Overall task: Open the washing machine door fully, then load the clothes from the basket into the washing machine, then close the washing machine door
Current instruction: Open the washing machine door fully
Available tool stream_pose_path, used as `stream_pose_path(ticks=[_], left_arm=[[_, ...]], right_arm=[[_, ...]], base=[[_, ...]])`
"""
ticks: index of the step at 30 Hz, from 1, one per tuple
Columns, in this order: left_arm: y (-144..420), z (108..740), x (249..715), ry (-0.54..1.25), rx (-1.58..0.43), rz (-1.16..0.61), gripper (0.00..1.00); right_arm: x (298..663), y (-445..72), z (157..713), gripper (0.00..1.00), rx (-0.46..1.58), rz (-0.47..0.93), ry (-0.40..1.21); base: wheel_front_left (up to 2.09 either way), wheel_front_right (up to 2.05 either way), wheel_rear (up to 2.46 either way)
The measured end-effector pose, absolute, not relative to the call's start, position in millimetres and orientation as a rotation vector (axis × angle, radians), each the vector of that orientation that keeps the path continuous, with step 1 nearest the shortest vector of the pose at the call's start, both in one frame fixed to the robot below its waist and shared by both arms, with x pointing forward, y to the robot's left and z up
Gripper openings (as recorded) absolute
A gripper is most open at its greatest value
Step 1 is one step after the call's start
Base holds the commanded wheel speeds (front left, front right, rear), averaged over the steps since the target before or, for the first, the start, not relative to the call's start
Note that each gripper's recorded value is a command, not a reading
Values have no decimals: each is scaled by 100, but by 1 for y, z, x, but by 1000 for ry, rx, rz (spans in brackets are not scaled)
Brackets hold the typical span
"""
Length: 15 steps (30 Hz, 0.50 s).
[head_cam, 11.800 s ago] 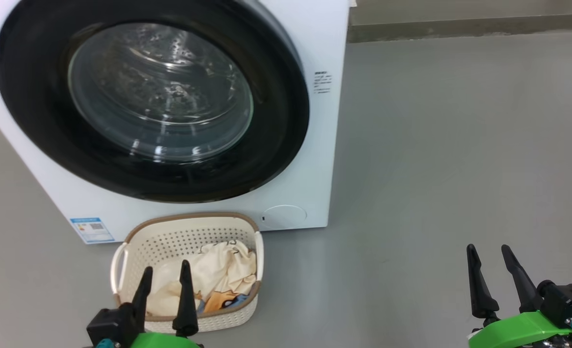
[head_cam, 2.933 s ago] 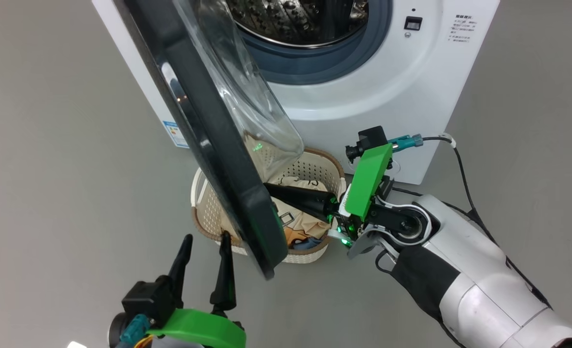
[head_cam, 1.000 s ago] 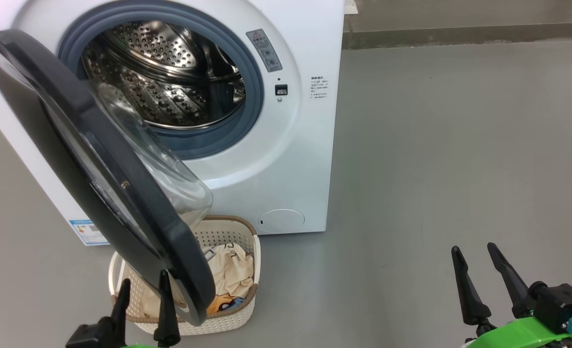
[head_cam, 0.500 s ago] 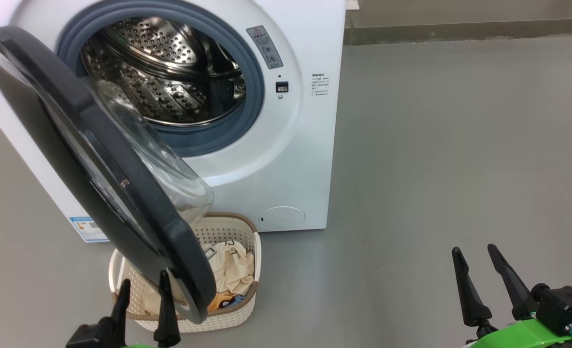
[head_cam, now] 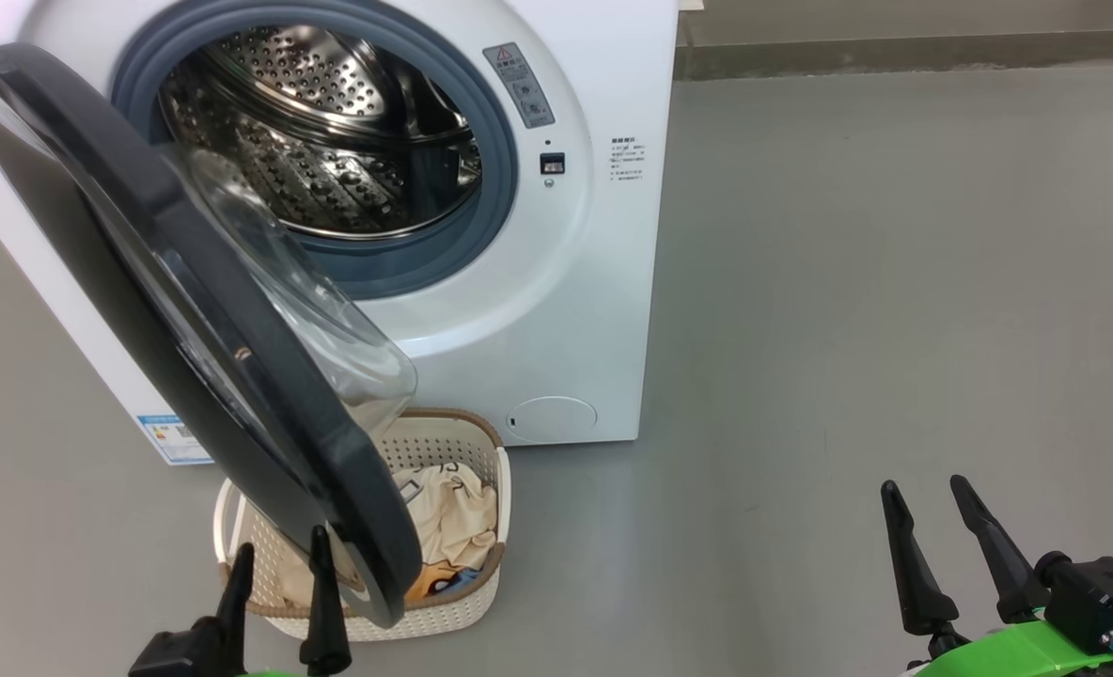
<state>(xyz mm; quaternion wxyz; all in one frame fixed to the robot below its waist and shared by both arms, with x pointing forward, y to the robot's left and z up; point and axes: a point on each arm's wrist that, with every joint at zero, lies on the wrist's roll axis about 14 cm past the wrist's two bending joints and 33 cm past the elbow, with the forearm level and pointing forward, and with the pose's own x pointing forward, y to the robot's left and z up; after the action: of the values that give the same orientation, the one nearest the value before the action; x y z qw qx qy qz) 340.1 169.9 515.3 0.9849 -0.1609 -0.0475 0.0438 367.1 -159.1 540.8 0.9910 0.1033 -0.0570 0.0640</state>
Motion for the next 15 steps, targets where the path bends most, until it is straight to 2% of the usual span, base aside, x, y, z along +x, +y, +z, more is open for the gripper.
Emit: stream_pose_path(ticks=[15], left_arm=[[172,514,339,-94,-323,97,100]], right_arm=[[368,-157,540,100,208,135,-112]], base=[[0,0,0]])
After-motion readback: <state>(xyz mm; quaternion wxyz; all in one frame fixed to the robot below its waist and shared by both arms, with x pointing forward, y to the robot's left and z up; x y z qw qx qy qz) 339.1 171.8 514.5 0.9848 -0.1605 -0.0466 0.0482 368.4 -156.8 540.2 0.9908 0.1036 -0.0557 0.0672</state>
